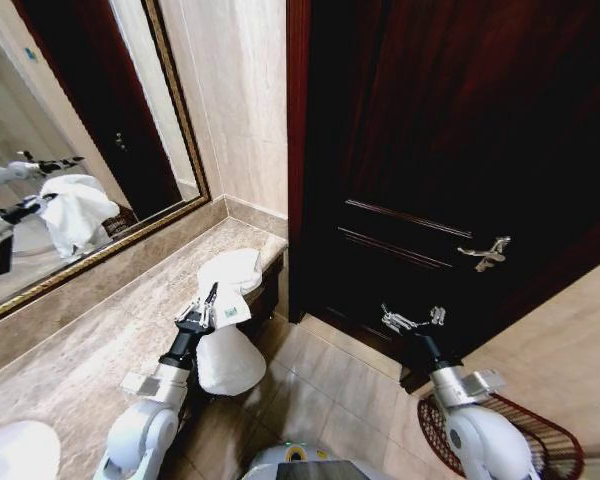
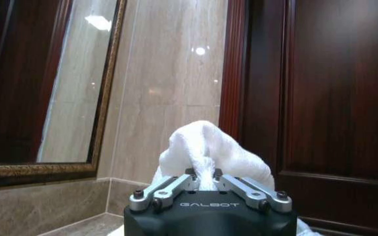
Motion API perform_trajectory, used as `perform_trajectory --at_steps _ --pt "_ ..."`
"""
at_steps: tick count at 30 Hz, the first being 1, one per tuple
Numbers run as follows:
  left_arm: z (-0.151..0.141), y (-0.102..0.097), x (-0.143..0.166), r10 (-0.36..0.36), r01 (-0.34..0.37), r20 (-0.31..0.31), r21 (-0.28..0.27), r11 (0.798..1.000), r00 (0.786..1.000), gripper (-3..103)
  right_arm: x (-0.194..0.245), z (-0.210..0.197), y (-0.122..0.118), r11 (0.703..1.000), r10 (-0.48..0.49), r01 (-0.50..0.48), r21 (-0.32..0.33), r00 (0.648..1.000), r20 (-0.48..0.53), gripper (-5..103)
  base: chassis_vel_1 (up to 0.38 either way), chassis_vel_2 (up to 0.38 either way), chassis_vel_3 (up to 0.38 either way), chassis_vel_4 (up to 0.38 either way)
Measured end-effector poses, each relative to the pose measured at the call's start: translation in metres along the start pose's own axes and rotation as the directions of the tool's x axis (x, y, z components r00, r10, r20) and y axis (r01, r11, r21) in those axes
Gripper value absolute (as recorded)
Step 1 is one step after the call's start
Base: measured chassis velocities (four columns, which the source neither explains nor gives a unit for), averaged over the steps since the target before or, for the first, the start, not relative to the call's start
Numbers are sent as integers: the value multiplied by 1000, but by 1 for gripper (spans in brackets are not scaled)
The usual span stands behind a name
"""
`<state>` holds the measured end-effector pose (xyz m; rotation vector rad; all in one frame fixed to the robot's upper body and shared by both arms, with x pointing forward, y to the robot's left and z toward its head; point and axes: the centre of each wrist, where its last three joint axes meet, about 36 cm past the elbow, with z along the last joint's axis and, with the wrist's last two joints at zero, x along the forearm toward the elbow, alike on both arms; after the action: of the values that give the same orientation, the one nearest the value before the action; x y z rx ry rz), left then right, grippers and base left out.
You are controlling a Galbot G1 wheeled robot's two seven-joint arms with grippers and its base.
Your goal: Discard the used towel into the hamper.
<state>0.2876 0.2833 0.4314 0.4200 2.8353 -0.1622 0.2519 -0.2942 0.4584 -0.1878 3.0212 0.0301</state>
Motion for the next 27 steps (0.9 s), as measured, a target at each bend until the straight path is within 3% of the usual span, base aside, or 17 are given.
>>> perform_trajectory --at_steps 27 --pt "3 1 -1 7 -7 10 -7 1000 1000 5 1 0 1 1000 -12 12 4 1000 -6 100 36 -30 -38 31"
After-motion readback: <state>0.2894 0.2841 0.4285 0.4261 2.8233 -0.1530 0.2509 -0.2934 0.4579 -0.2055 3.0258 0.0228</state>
